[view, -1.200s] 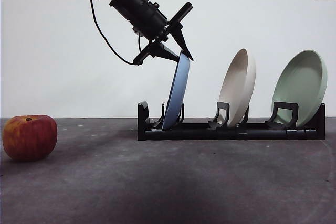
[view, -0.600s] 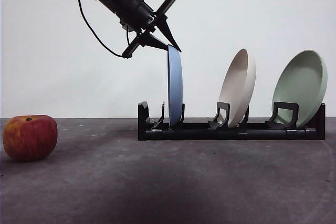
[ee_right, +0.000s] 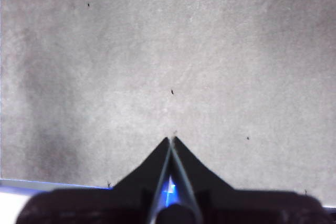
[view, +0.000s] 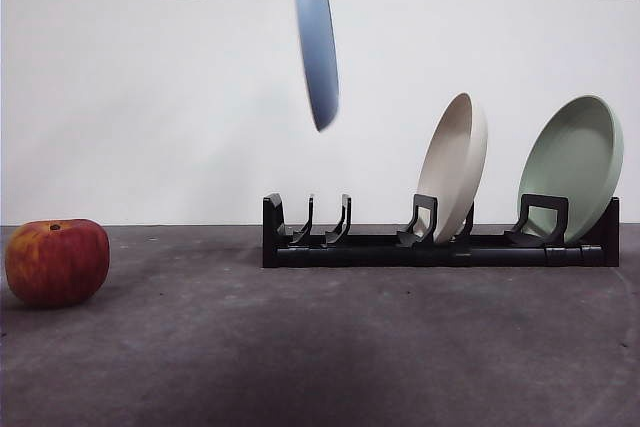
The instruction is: Take the blue plate from the plate rack,put the plate on the table,take the apple from the table,put the apple in the plate
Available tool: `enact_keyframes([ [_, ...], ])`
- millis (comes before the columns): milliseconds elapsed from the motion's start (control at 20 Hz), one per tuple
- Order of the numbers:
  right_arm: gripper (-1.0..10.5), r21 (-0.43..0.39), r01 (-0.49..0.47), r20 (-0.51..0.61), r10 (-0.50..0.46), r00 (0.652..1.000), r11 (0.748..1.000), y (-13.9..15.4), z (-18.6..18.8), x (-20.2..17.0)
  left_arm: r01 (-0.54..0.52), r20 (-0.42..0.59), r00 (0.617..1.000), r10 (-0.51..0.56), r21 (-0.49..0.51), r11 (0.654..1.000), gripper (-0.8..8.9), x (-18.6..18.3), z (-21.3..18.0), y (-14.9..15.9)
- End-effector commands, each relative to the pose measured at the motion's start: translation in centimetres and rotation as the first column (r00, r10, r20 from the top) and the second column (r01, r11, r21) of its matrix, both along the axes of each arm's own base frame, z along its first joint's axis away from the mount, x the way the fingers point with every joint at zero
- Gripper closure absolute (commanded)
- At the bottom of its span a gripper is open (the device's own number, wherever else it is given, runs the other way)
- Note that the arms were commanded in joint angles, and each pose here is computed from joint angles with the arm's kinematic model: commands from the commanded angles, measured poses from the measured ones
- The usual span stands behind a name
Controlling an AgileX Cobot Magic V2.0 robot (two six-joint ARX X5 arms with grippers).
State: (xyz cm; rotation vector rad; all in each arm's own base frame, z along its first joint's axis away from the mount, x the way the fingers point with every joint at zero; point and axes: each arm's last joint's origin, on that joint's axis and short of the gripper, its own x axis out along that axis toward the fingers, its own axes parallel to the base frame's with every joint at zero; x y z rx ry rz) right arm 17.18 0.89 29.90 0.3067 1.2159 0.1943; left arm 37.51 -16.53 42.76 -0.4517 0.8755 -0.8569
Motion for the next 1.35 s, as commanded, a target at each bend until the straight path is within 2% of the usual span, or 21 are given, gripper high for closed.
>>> enact_keyframes([
  [50,9.5,0.002,0.003,0.002,-0.003,1.000,1.000,0.0,0.1,0.0,0.092,0.111,0.989,-0.099,0.065,0.994,8.18,-2.0,1.3,0.4],
  [250,9.5,0.002,0.003,0.001,-0.003,1.000,1.000,0.0,0.1,0.0,0.145,0.161,0.974,-0.161,0.107,0.984,8.18,-4.8,3.1,1.0],
  [450,9.5,0.002,0.003,0.002,-0.003,1.000,1.000,0.0,0.1,0.0,0.207,0.169,0.957,-0.237,0.177,0.962,8.19,-7.2,3.8,1.3],
  [550,9.5,0.002,0.004,0.002,-0.004,1.000,1.000,0.0,0.1,0.0,0.230,0.162,0.949,-0.270,0.228,0.946,8.18,-8.1,3.7,0.8],
  [700,9.5,0.002,0.004,-0.005,-0.004,1.000,1.000,0.0,0.1,0.0,0.282,0.201,0.921,-0.333,0.241,0.928,8.19,-9.9,4.4,-0.4],
  [800,9.5,0.002,0.003,-0.027,-0.003,1.000,1.000,0.0,0.0,-0.2,0.222,0.252,0.916,-0.313,0.332,0.917,8.20,-11.7,5.1,-0.9],
  [900,9.5,0.002,0.003,-0.040,-0.003,0.999,1.000,0.0,0.0,-0.4,0.104,0.303,0.913,-0.274,0.476,0.873,8.21,-14.0,5.2,-1.4],
  [950,9.5,0.001,0.003,-0.042,-0.003,0.999,1.000,0.0,0.0,-0.4,0.082,0.306,0.912,-0.274,0.518,0.852,8.20,-15.3,4.9,-1.5],
  [1100,9.5,0.001,0.003,-0.033,-0.003,0.999,1.000,0.0,0.0,-0.3,0.179,0.234,0.901,-0.364,0.565,0.806,8.20,-18.7,2.8,-1.8],
  [1200,9.5,0.002,0.003,-0.024,-0.003,1.000,1.000,0.0,0.0,-0.2,0.260,0.165,0.887,-0.431,0.594,0.761,8.20,-20.5,0.8,-2.5],
  [1350,9.5,0.002,0.003,-0.014,-0.003,1.000,1.000,0.0,0.1,-0.1,0.292,0.094,0.865,-0.494,0.706,0.645,8.20,-22.3,-2.6,-4.4],
])
